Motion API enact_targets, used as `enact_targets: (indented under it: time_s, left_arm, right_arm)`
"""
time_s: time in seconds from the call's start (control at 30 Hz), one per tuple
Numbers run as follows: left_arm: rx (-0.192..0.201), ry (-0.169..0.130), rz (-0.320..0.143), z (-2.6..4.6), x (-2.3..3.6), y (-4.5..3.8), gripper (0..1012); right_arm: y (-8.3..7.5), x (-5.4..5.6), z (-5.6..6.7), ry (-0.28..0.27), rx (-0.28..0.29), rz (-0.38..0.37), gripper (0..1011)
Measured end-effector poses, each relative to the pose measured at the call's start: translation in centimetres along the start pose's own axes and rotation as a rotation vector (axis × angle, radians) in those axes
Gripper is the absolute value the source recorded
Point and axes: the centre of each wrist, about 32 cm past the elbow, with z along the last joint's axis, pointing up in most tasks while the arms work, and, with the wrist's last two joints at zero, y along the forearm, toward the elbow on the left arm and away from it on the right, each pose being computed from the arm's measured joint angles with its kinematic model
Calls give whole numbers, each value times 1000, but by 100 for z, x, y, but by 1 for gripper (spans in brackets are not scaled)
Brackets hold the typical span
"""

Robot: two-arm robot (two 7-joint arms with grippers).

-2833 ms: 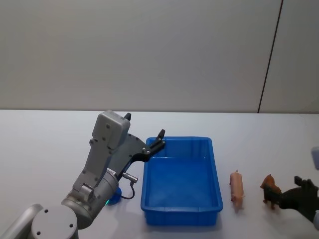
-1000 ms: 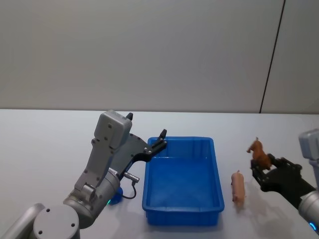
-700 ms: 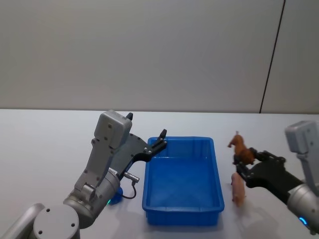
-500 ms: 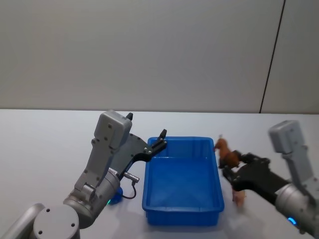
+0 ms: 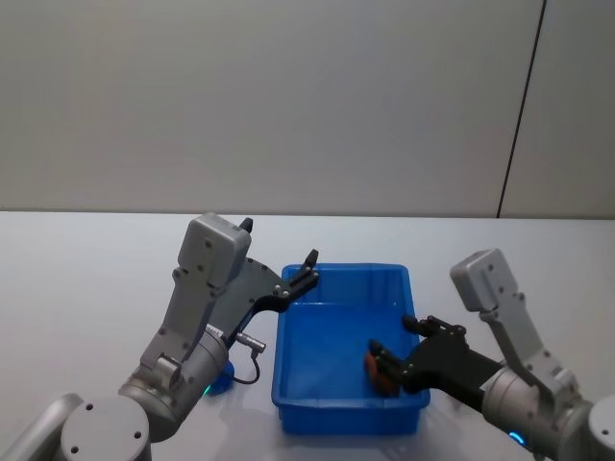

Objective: Pick up the two dolls from the table and place them into the box.

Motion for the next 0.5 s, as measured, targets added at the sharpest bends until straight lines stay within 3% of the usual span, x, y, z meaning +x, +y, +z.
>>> enact_targets:
  time_s: [0.2, 0.27, 0.5]
  left_arm:
    - [0, 0, 0, 0, 0, 0, 1002]
    - [0, 0, 0, 0, 0, 0, 1002]
    - [0, 0, 0, 0, 0, 0, 1002]
  right_arm:
    - [44, -28, -11, -3, -6, 7, 750]
    - [48, -32, -13, -5, -1, 5, 845]
    - [-5, -2, -24, -10, 22, -30, 1001]
